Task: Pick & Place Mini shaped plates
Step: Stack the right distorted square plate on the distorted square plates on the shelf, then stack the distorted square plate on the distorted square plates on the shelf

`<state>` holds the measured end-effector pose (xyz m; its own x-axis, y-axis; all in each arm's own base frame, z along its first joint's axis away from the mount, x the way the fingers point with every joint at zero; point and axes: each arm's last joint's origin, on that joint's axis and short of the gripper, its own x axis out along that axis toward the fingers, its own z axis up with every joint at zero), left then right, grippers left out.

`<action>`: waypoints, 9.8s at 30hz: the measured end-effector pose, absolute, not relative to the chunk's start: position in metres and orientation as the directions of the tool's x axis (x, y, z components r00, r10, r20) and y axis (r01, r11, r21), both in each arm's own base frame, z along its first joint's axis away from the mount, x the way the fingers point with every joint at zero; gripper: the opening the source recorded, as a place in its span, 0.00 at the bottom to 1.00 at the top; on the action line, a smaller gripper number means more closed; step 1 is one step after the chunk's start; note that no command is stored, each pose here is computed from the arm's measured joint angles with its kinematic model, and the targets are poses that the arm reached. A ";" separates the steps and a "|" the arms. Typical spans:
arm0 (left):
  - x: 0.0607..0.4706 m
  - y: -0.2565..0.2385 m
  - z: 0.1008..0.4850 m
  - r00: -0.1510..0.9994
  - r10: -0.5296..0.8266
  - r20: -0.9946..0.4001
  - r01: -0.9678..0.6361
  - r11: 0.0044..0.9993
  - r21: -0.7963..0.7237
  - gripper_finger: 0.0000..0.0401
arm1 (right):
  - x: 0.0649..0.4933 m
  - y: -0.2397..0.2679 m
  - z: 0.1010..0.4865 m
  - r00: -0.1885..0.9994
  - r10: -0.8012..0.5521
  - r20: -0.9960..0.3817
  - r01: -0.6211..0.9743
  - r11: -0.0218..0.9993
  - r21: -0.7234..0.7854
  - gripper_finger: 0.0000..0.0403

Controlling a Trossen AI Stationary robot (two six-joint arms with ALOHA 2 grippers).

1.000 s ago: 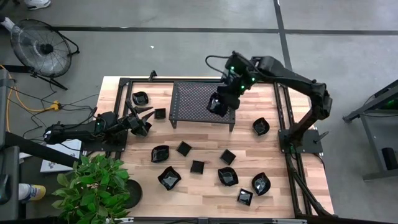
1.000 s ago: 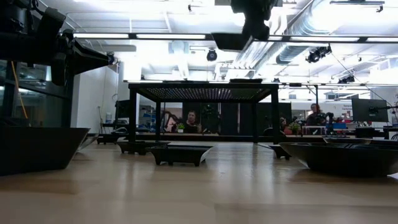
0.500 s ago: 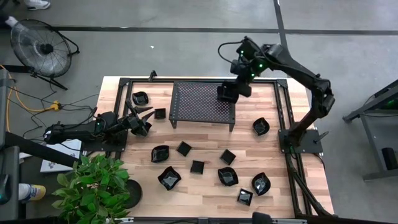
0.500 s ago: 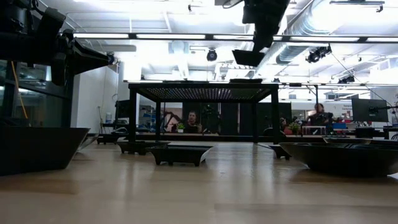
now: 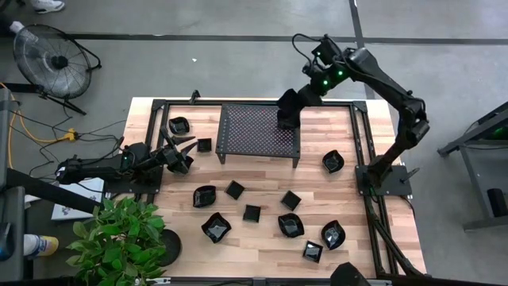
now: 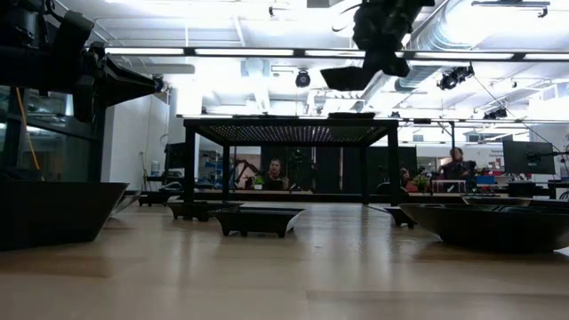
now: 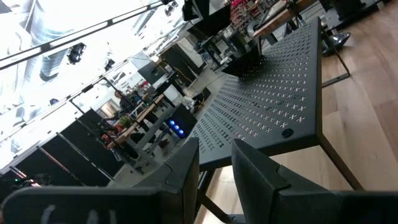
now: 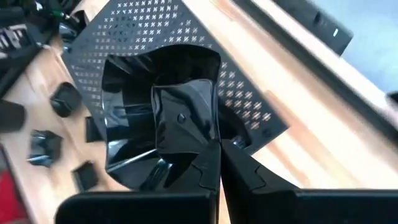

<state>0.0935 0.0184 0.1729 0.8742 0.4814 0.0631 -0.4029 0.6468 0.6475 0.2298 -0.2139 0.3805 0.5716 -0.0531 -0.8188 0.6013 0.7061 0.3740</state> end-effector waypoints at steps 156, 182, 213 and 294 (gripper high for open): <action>0.093 0.018 0.173 0.874 0.482 0.063 -0.403 0.647 0.647 0.23 | 0.252 -0.123 0.322 0.600 0.015 -0.800 0.579 0.681 0.448 0.10; 0.093 0.018 0.173 0.874 0.481 0.063 -0.403 0.647 0.647 0.23 | 0.323 0.029 0.302 0.631 0.134 -0.764 0.066 0.972 0.225 0.08; 0.093 0.018 0.173 0.874 0.481 0.063 -0.403 0.647 0.647 0.23 | 0.434 0.109 0.226 0.675 0.274 -0.685 -0.520 0.835 -0.178 0.27; 0.093 0.018 0.173 0.875 0.480 0.063 -0.402 0.647 0.647 0.23 | 0.496 0.179 0.148 0.616 0.245 -0.748 -0.736 0.519 -0.436 0.48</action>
<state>0.0935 0.0184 0.1729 0.8748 0.4804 0.0630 -0.4021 0.6474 0.6474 0.4964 0.1793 0.1481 0.6163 0.2453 -0.7483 -0.7355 0.5188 -0.4357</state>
